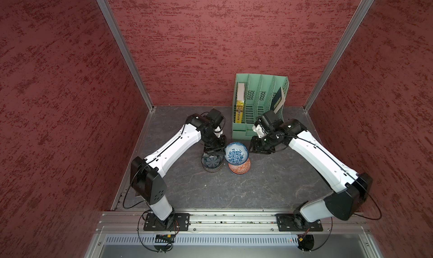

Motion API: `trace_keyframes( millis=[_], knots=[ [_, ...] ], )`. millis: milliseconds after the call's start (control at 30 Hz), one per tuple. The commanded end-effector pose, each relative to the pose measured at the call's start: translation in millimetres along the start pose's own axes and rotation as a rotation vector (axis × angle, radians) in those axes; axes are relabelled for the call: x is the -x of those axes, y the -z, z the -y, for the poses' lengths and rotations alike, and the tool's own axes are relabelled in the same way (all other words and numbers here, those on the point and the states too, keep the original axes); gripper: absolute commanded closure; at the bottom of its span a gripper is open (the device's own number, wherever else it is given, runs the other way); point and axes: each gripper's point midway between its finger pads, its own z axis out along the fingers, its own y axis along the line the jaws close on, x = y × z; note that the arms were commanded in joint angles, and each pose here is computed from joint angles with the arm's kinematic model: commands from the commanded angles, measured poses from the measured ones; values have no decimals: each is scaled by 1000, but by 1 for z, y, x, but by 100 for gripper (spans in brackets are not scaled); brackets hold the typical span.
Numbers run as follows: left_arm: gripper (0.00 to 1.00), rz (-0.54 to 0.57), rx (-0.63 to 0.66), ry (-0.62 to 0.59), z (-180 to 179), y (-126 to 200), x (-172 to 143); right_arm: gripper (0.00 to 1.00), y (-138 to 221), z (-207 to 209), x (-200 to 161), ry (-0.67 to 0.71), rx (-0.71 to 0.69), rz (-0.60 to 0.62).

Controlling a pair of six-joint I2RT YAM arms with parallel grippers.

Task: Stack the bowls
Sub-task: Pick up the bowl from the center of the board, then place the bowl on the bowl.

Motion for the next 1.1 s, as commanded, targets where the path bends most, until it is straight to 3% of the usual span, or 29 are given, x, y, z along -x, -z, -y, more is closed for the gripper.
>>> trace_keyframes(
  millis=[0, 367, 700, 733, 767, 833, 900, 967, 1067],
  knots=[
    [100, 21, -52, -50, 17, 6, 4, 65, -11, 0, 3, 11, -9, -6],
    [100, 19, -47, -54, 17, 3, 4, 76, -29, 2, 0, 10, -13, -37],
    [100, 29, -43, -55, 15, 1, 5, 100, -34, 2, -1, 10, -7, -46],
    [96, 46, -36, -55, 13, 2, 7, 100, -35, 1, -1, 9, -4, -45],
    [75, 70, -22, -55, 10, 5, 10, 100, -34, 0, -1, 7, 2, -45],
    [41, 145, 24, -46, 0, 16, 16, 100, -36, -1, -1, 4, 7, -49],
    [21, 238, 67, -25, -14, 32, 22, 100, -37, -1, 0, -1, 6, -53],
    [14, 304, 57, 7, -27, 44, 28, 100, -38, 1, 2, -5, 1, -52],
    [13, 396, 5, 83, -54, 63, 31, 100, -42, 4, 3, -13, -5, -55]
  ],
)
